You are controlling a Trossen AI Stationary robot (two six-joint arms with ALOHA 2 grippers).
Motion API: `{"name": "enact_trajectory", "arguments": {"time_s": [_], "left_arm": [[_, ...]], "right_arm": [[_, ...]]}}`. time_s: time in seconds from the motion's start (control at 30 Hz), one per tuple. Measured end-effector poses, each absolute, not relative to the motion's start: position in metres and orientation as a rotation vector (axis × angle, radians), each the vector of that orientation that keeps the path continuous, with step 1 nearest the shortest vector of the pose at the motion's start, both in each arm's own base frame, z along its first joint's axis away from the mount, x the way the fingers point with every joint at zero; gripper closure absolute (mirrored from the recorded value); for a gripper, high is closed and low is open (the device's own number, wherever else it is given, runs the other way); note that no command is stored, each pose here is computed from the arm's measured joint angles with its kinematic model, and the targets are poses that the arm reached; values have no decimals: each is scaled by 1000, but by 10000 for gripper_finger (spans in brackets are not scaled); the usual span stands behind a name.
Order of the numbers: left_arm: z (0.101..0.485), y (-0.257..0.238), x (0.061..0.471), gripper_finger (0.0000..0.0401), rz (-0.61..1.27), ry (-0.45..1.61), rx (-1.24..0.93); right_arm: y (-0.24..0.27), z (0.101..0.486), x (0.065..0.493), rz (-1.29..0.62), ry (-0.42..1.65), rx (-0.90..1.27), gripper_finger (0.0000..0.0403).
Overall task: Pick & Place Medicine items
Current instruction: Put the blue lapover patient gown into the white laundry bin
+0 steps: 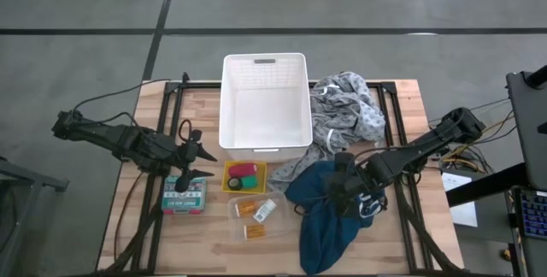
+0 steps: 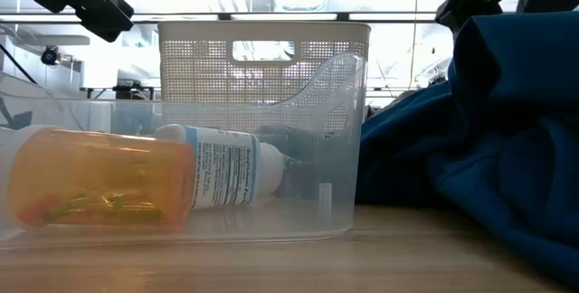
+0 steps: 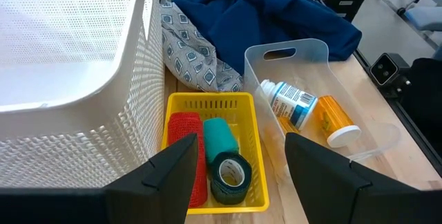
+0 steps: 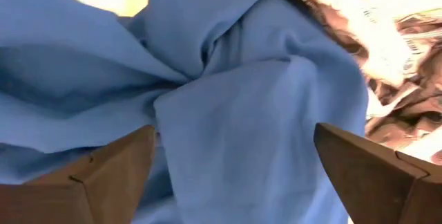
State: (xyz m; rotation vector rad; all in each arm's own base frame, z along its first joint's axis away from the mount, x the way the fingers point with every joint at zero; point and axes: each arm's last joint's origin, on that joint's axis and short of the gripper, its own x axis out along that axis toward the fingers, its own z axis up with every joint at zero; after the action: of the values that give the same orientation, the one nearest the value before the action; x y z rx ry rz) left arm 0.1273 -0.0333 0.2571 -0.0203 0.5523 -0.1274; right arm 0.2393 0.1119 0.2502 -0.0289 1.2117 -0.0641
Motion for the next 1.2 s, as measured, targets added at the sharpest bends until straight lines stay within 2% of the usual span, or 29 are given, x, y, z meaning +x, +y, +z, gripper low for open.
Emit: {"name": "enact_trajectory", "arguments": {"time_s": [0.37, 0.63, 0.93, 1.2], "left_arm": [[257, -33, 127, 175, -127, 552, -20], [257, -33, 127, 175, -127, 552, -20], [257, -33, 127, 175, -127, 552, -20], [257, -33, 127, 175, -127, 553, -20]], "right_arm": [[115, 255, 235, -77, 1185, -21, 3], [135, 268, 214, 121, 1251, -130, 3], [163, 263, 212, 88, 1087, -76, 3], [167, 254, 216, 47, 1090, -62, 3]]}}
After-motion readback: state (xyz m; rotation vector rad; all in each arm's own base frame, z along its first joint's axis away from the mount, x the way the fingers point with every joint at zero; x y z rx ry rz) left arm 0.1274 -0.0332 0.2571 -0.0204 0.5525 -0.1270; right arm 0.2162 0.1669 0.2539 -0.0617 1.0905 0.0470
